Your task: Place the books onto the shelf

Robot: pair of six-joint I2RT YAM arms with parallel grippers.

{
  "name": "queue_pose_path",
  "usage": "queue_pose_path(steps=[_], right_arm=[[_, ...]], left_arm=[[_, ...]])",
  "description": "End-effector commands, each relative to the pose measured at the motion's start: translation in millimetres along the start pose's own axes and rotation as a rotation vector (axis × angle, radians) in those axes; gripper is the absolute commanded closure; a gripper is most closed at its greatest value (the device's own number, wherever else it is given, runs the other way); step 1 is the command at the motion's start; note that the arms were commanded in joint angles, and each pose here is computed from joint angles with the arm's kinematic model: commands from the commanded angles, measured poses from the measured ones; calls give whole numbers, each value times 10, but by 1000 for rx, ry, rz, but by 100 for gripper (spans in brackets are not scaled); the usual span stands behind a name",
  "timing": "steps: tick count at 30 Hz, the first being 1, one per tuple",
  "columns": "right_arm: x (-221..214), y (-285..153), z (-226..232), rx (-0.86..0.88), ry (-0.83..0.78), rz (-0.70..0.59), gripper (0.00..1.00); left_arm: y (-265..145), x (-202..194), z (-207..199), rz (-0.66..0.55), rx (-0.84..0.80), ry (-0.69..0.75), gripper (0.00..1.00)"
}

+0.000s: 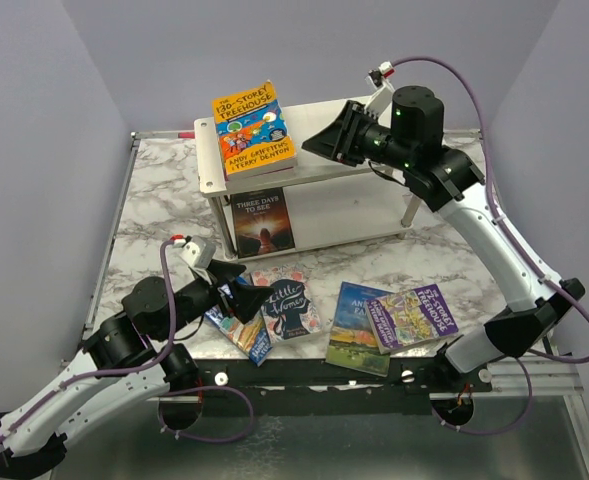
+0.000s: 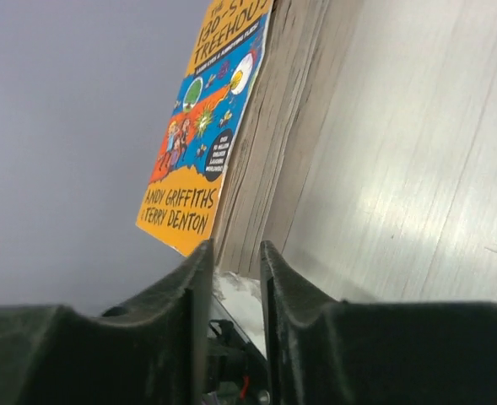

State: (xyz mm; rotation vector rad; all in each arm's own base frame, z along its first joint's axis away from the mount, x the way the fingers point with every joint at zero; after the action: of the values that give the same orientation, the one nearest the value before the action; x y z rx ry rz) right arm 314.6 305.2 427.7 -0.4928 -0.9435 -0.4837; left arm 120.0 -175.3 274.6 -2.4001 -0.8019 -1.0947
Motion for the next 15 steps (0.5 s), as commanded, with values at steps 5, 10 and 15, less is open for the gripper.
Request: queue_pose_path(steps=[5, 10, 15], right_arm=[[117, 6, -261, -155, -89, -31, 99], [11, 178, -302, -140, -82, 12, 99], [-77, 294, -302, -145, -92, 42, 99]], left_arm=[[-37, 23, 17, -22, -2, 12, 1], [-45, 30, 14, -26, -4, 14, 1], [-51, 37, 15, -30, -4, 13, 1]])
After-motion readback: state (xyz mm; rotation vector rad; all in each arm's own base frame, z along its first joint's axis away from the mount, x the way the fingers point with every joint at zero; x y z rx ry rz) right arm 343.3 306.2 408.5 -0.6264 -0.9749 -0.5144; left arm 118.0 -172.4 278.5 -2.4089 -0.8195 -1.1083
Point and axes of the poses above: each gripper's point midway between its finger pads, its own y axis out along the fingers, its own z axis along the line the jaws close on, x = y × z, the point moved 2 cm from there along -y, back along the fingers, and after that the axes turned 15 degrees about -y, right-handed, at the moved point
